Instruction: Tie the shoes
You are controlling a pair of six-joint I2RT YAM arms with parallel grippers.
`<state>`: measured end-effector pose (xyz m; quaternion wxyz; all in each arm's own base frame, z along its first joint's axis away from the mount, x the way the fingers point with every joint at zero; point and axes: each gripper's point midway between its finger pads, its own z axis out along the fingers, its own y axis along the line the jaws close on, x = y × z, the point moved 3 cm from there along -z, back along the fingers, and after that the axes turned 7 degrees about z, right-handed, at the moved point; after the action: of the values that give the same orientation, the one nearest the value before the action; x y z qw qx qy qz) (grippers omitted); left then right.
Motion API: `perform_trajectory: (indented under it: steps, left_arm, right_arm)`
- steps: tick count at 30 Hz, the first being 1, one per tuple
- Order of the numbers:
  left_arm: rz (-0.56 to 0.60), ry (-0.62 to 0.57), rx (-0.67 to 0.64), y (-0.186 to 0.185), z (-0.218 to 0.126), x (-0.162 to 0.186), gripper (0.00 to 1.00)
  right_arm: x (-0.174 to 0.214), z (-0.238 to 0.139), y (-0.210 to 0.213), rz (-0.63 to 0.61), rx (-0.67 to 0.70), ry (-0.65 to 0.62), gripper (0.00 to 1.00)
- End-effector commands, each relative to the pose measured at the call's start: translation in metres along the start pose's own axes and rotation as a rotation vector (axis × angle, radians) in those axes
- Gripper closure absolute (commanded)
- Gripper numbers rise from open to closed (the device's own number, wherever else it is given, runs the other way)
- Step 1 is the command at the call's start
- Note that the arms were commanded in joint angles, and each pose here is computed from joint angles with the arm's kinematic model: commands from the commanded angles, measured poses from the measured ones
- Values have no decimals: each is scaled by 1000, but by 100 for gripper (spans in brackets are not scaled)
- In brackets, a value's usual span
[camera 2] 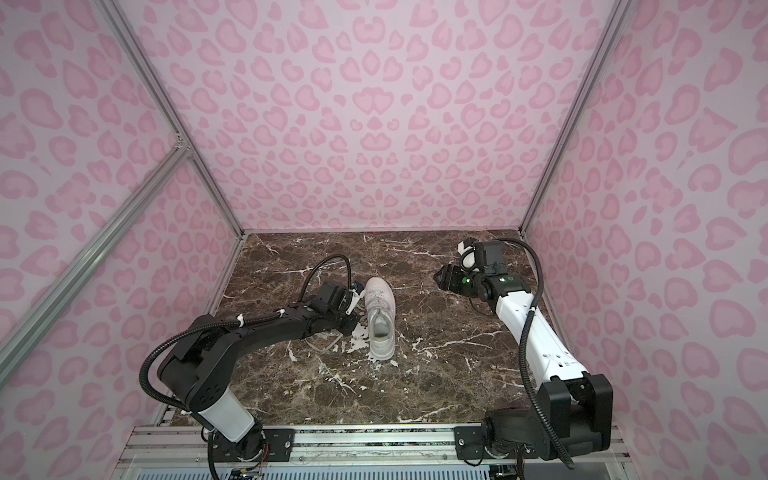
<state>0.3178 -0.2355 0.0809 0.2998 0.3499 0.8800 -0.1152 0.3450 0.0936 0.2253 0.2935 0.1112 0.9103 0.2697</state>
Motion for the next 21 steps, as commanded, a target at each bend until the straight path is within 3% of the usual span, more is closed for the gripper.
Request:
perform_trajectory:
  steps: [1,6,10,14,21]
  left_arm:
    - [-15,-47,11,-4,-18,-18,96]
    - [-8,-62,12,-5,-28,-26,96]
    - [-5,-13,16,-4,-12,-12,87]
    - [-29,29,39,-7,4,-1,70]
    - [-9,28,52,-8,20,5,65]
  right_arm:
    - [2,0,-1,5,-1,0,31]
    - [3,3,-2,11,-10,2,32]
    - [3,1,-1,3,-10,9,31]
    - [1,-4,-4,3,-1,7,31]
    - [2,-6,-7,16,6,3,31]
